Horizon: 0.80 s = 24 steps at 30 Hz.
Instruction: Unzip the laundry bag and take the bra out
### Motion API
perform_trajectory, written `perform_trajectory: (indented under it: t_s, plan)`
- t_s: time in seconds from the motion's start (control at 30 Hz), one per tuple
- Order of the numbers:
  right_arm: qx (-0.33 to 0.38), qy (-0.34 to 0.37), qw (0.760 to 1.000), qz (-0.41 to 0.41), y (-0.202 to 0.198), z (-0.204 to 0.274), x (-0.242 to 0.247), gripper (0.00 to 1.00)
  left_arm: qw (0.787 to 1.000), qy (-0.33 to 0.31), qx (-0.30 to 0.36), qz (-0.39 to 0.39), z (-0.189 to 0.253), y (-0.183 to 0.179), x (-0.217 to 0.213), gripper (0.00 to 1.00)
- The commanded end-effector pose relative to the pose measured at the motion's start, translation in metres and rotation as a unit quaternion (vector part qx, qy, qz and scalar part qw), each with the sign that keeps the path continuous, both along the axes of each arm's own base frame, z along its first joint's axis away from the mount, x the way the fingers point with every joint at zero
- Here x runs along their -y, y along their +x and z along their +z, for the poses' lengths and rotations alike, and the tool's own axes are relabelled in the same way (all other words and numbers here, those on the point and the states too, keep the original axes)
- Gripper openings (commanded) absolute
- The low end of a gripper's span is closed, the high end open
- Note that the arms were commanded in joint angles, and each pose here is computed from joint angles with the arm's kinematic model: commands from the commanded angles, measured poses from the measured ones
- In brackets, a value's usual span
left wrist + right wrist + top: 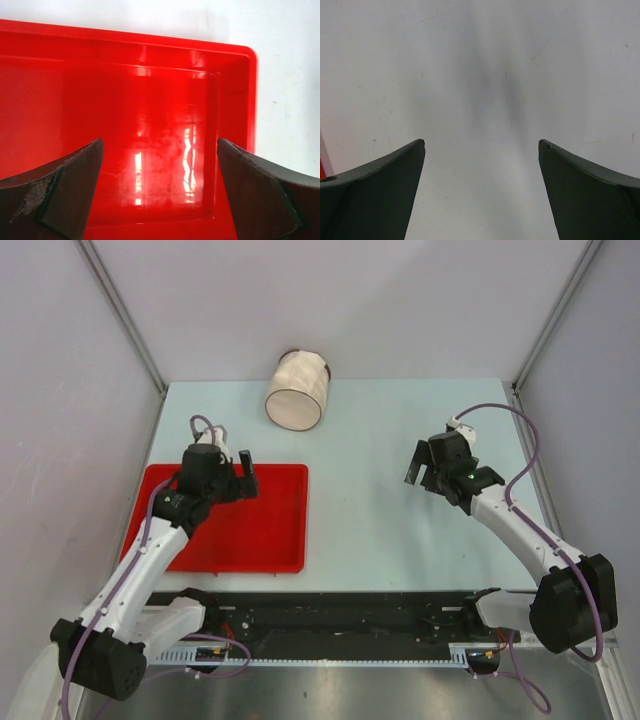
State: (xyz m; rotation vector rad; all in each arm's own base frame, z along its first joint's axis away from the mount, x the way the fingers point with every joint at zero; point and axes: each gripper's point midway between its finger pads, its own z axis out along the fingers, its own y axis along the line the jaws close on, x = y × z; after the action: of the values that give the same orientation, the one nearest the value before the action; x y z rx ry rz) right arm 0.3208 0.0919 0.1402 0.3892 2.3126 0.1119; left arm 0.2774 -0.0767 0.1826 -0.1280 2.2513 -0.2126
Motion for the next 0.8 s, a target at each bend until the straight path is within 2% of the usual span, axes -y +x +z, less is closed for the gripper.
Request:
perform_trajectory:
  t_s: [0.0,0.23,0.43,0.6,0.73,0.77]
  plan:
    - [0.026,0.002,0.999,0.023,0.010,0.019,-0.009,1.00,0.998,0.032,0.011,0.044,0.004,0.021,-0.014,1.00]
    - [0.065,0.007,0.996,0.068,0.005,0.041,-0.032,1.00,0.998,0.016,-0.019,0.053,0.011,0.045,-0.001,1.00]
    - [0.101,0.000,0.991,0.093,0.004,0.058,-0.046,1.00,0.998,-0.024,0.006,0.055,0.046,0.082,0.019,1.00]
    - [0.100,-0.008,0.990,0.096,0.001,0.058,-0.047,1.00,0.995,-0.068,0.012,0.070,0.065,0.130,0.044,1.00]
    - [0.094,0.000,0.990,0.102,-0.003,0.056,-0.051,1.00,0.993,-0.086,-0.007,0.075,0.066,0.172,0.071,1.00]
    - [0.093,0.000,0.990,0.103,-0.003,0.056,-0.052,1.00,0.991,-0.106,0.013,0.078,0.087,0.185,0.081,1.00]
